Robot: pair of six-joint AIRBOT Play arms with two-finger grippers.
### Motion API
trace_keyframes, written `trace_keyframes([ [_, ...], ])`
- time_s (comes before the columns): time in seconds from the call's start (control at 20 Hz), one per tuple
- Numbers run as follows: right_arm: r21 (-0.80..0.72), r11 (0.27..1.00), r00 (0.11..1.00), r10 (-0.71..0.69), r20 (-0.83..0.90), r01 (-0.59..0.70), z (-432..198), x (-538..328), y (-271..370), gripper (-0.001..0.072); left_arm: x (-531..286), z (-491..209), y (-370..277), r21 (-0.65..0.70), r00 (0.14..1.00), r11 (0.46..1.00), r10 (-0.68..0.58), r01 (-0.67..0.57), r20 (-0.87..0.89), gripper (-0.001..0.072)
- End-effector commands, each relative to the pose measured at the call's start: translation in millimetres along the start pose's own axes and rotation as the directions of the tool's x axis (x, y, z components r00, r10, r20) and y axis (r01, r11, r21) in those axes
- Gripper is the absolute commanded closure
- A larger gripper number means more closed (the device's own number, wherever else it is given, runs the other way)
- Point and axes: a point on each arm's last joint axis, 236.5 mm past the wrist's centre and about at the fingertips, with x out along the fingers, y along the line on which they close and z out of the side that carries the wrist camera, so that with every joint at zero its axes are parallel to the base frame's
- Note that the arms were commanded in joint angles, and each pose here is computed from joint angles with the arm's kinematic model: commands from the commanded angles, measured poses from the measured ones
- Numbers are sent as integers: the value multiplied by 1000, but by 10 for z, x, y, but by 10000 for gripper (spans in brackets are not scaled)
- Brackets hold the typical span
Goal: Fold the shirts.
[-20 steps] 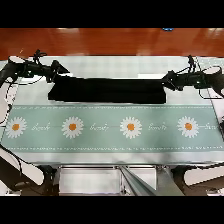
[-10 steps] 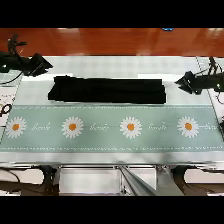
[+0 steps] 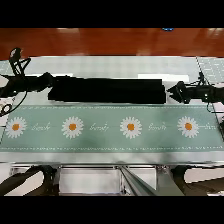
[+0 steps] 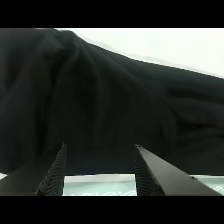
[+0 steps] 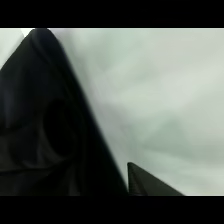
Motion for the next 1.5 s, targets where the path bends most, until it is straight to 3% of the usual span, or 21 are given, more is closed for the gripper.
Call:
trace_keyframes([
  [0.0,10,999,996,50,-68,-50,-49,252,144,293,9,-60,-52,13,1000,1000,-3,3,5,201],
  [0.2,-12,998,989,52,-136,-54,-123,566,341,296,15,-63,-56,6,1000,1000,-6,6,4,201],
  [0.25,-26,998,988,53,-144,-57,-132,621,388,335,17,-64,-54,6,1000,1000,-5,5,3,201],
  [0.3,-45,997,988,55,-147,-62,-129,651,454,490,20,-66,-53,6,1000,1000,-5,5,2,201],
  [0.35,-82,994,988,58,-145,-70,-117,648,528,693,20,-66,-53,6,1000,1000,-5,5,2,201],
  [0.45,-155,984,988,65,-138,-86,-79,527,711,688,20,-78,-57,6,1000,1000,-7,7,-3,204],
  [0.5,-192,978,990,59,-130,-83,-71,426,787,688,20,-93,-73,2,1000,1000,-14,14,-9,263],
  [0.55,-235,969,992,45,-119,-72,-75,295,854,688,19,-114,-108,-9,999,1000,-28,28,-18,545],
  [0.6,-290,956,994,10,-107,-41,-92,122,896,688,22,-115,-180,-13,998,999,-53,53,-17,686],
  [0.85,-466,876,991,-134,6,121,-340,-880,1199,688,155,-206,-995,155,980,968,-198,199,-21,691],
  [1.1,-545,829,990,-69,123,125,-887,-1695,1618,688,656,-635,-2184,261,927,893,-326,366,-185,691],
  [1.25,-563,818,986,-34,165,122,-1185,-1978,1717,688,1034,-1171,-2893,266,844,832,-368,487,-391,692],
  [1.45,-577,809,980,1,199,116,-1374,-2181,1813,688,1251,-2135,-3497,228,670,766,-327,601,-667,691],
])
